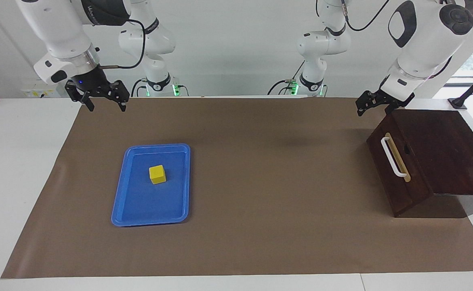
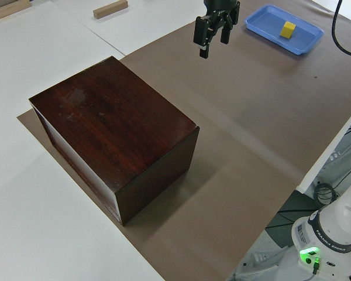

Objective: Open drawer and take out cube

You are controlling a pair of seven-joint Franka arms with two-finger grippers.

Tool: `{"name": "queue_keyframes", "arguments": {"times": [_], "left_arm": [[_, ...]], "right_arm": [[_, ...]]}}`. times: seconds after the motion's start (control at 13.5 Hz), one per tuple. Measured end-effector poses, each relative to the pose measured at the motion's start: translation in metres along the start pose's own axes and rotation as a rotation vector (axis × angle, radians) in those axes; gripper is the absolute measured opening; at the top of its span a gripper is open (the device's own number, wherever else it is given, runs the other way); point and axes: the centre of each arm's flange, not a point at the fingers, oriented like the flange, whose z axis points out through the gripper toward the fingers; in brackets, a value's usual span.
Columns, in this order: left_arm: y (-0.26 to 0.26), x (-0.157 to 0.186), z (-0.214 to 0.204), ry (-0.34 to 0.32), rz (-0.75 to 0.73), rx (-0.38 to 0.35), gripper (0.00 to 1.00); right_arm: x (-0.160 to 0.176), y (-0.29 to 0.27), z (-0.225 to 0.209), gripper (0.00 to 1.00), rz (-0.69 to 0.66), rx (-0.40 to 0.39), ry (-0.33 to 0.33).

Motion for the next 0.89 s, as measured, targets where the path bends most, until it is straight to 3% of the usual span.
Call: {"name": "queue_keyframes", "arguments": {"times": [0.22, 0.89], "left_arm": [[0.000, 0.000, 0.000, 0.000, 0.000, 0.000, 1.00], [0.000, 0.000, 0.000, -0.001, 0.000, 0.000, 1.00]], "right_arm": [[-0.004, 0.017, -0.006, 1.00, -0.042, 0.001, -0.006], [0.013, 0.020, 0.033, 1.00, -0.045, 0.007, -0.057]]}}
